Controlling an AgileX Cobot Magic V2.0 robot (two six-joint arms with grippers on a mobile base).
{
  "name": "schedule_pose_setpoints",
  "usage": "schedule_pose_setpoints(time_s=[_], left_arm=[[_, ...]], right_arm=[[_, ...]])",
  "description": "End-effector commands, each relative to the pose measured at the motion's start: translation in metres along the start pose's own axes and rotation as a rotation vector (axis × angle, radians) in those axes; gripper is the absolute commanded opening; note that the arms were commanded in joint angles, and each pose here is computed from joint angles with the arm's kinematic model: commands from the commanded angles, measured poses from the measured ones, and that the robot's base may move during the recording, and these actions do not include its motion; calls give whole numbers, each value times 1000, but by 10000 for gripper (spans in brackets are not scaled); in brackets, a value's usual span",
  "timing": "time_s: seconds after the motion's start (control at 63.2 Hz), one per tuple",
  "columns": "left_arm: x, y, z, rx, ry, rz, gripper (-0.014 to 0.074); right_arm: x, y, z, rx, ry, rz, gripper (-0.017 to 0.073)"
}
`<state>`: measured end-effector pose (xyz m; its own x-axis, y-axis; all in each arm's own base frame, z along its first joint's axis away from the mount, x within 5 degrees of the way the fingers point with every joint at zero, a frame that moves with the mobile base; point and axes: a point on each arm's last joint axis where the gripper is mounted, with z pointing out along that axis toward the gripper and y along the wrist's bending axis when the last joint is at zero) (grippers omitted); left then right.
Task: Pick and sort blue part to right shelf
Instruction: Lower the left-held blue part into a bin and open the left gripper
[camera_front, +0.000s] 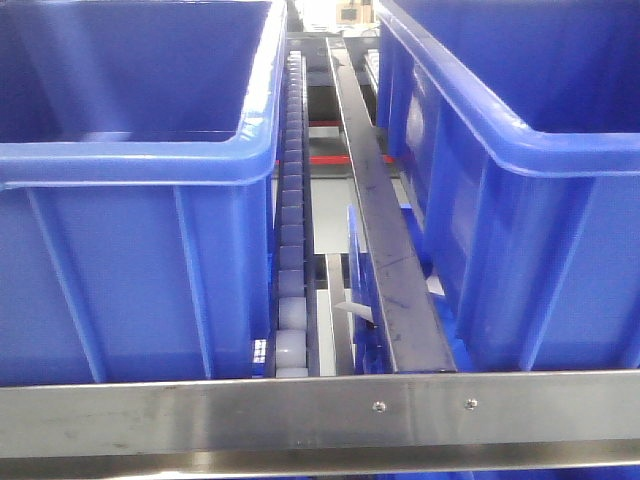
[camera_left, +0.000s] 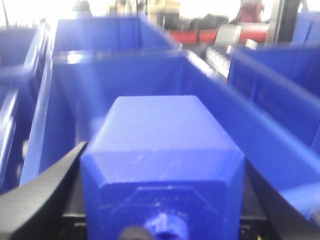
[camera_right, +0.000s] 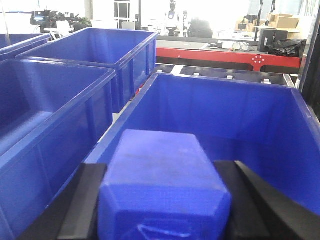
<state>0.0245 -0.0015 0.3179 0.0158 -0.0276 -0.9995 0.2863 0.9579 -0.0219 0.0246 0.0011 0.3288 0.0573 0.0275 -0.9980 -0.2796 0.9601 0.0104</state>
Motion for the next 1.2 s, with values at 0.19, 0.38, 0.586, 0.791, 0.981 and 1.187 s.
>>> schedule_pose_setpoints(time_s=[0.19,0.38,0.586,0.791,0.981,1.187], left_arm=[[-62,-8,39,45,-42,-35,281],[-70,-15,115,38,157,-22,281],[-44,-23,206,32,382,-15,281],[-7,-28,283,12,584,-12,281],[28,-26,333,-25,774,-16,281],[41,-14,350,-70,858,-25,292]], right_arm=[[-17,1,0,-10,-106,-18,277],[-17,1,0,-10,-106,-18,277],[-17,1,0,-10,-106,-18,277],[-17,1,0,-10,-106,-18,277],[-17,1,0,-10,-106,-18,277],[-17,1,0,-11,-107,-18,277]])
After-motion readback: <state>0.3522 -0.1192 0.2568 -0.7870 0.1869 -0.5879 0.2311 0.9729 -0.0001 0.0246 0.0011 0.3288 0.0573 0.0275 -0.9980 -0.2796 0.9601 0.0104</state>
